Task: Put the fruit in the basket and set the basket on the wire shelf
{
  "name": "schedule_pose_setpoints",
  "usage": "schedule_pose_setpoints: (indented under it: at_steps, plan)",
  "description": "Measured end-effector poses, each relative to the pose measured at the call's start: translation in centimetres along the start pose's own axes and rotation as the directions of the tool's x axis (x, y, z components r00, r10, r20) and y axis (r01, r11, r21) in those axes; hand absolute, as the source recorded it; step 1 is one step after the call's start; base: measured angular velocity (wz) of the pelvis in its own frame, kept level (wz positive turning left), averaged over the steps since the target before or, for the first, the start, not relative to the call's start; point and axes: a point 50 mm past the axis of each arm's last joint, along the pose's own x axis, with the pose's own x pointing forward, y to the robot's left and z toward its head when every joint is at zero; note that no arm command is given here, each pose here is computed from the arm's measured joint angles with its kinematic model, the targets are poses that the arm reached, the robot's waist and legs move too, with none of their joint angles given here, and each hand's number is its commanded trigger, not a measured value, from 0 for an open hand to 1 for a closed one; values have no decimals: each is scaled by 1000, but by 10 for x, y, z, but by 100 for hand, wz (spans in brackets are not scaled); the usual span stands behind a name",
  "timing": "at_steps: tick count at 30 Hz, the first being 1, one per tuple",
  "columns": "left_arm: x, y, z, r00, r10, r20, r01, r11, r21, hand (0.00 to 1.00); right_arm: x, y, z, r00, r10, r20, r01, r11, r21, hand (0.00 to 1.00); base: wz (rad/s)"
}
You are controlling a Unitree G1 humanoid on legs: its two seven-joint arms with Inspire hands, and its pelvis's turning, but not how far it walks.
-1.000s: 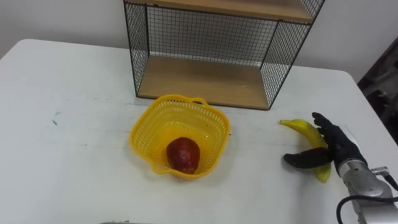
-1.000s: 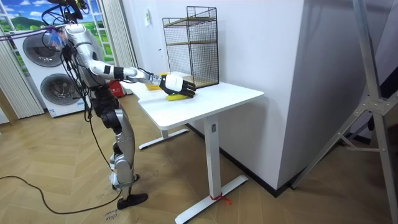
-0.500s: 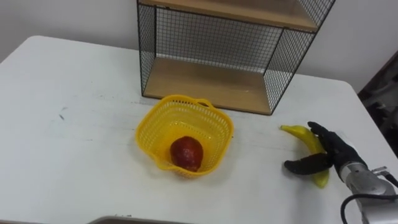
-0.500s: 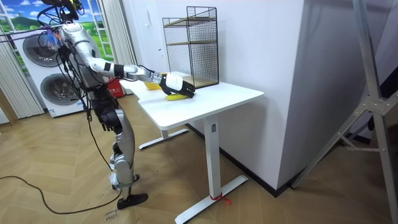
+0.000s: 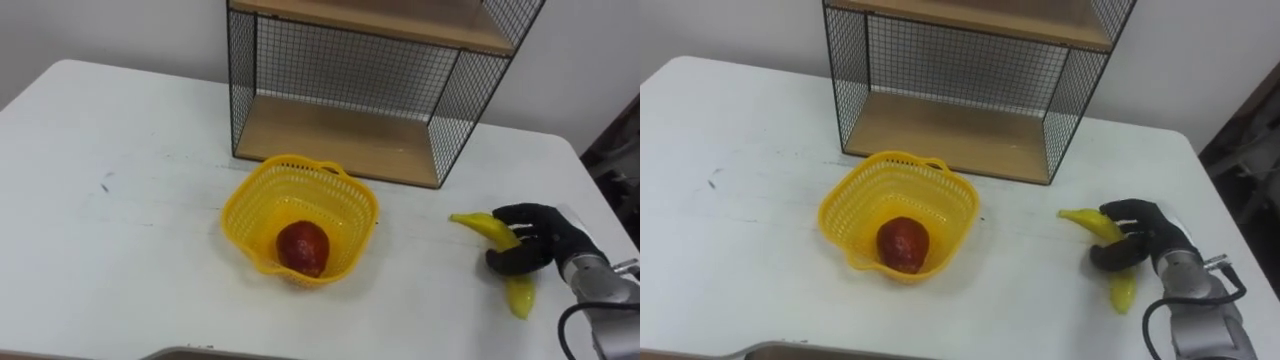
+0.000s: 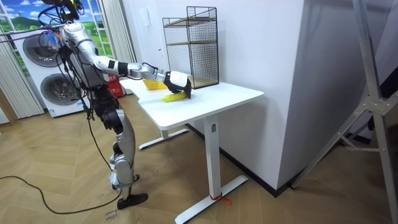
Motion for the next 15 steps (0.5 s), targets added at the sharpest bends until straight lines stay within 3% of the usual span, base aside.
schedule_pose_setpoints:
  at_steps: [15]
  plan:
    - [1, 1, 9, 1000, 4, 2, -4, 1000, 31, 0, 3, 4, -13, 998, 15, -63, -14, 1000, 19, 100, 2]
